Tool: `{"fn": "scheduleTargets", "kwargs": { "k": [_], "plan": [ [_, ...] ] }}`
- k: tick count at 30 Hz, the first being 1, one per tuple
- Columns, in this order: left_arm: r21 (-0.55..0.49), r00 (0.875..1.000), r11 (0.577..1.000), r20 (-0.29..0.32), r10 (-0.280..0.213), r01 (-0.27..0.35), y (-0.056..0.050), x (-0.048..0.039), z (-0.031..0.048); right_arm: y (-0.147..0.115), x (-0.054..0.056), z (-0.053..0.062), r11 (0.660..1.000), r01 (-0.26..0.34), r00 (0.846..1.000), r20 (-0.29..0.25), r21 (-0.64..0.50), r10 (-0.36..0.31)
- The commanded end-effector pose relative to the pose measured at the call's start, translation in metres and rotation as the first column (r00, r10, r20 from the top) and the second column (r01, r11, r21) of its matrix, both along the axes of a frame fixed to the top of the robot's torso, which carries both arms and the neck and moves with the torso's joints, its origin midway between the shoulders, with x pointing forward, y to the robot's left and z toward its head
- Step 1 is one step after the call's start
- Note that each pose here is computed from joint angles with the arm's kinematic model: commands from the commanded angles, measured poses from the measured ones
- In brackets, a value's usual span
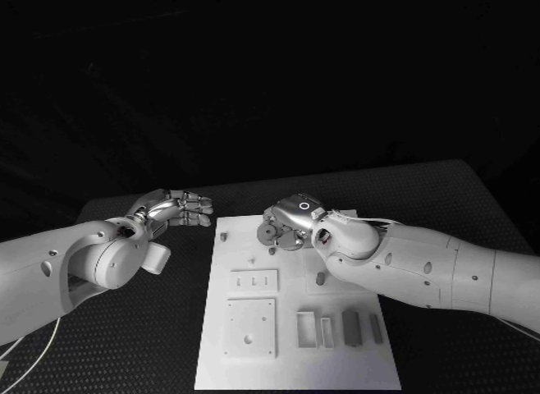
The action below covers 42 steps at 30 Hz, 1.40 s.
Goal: Assemble the parts on the task board
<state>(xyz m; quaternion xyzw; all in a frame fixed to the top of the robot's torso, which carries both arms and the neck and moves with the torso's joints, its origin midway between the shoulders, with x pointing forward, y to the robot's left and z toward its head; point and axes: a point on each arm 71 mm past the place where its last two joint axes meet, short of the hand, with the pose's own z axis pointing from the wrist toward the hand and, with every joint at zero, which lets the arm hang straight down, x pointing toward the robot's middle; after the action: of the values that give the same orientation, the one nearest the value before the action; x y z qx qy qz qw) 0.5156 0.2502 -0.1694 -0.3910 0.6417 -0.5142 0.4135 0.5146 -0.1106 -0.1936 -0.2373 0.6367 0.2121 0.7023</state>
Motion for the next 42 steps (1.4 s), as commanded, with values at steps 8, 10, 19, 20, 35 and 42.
{"fn": "scheduleTargets", "kwargs": {
  "k": [8,10,19,20,35,42],
  "plan": [
    [-0.008,1.0,1.0,0.007,-0.007,0.007,-0.003,0.0002,0.0014,0.006,0.0,-0.004,1.0,-0.012,1.0,0.006,-0.012,0.012],
    [-0.008,1.0,1.0,0.007,-0.006,0.006,-0.003,0.0003,0.0014,0.007,0.0,-0.005,1.0,-0.012,1.0,0.005,-0.012,0.012],
    [-0.009,1.0,1.0,0.007,-0.008,0.008,-0.004,0.0003,0.0014,0.009,0.001,-0.011,1.0,-0.01,1.0,-0.004,-0.017,0.01],
    [-0.009,1.0,1.0,0.007,-0.009,0.009,-0.004,0.0004,0.0014,0.009,0.001,-0.012,1.0,-0.009,1.0,-0.004,-0.018,0.009],
    [-0.009,1.0,1.0,0.006,-0.01,0.01,-0.005,0.0005,0.0013,0.006,0.006,-0.014,1.0,0.008,1.0,-0.019,-0.022,-0.009],
    [-0.009,1.0,1.0,0.006,-0.011,0.011,-0.005,0.0004,0.0013,0.006,0.007,-0.015,1.0,0.011,0.999,-0.034,-0.008,-0.011]
  ]
}}
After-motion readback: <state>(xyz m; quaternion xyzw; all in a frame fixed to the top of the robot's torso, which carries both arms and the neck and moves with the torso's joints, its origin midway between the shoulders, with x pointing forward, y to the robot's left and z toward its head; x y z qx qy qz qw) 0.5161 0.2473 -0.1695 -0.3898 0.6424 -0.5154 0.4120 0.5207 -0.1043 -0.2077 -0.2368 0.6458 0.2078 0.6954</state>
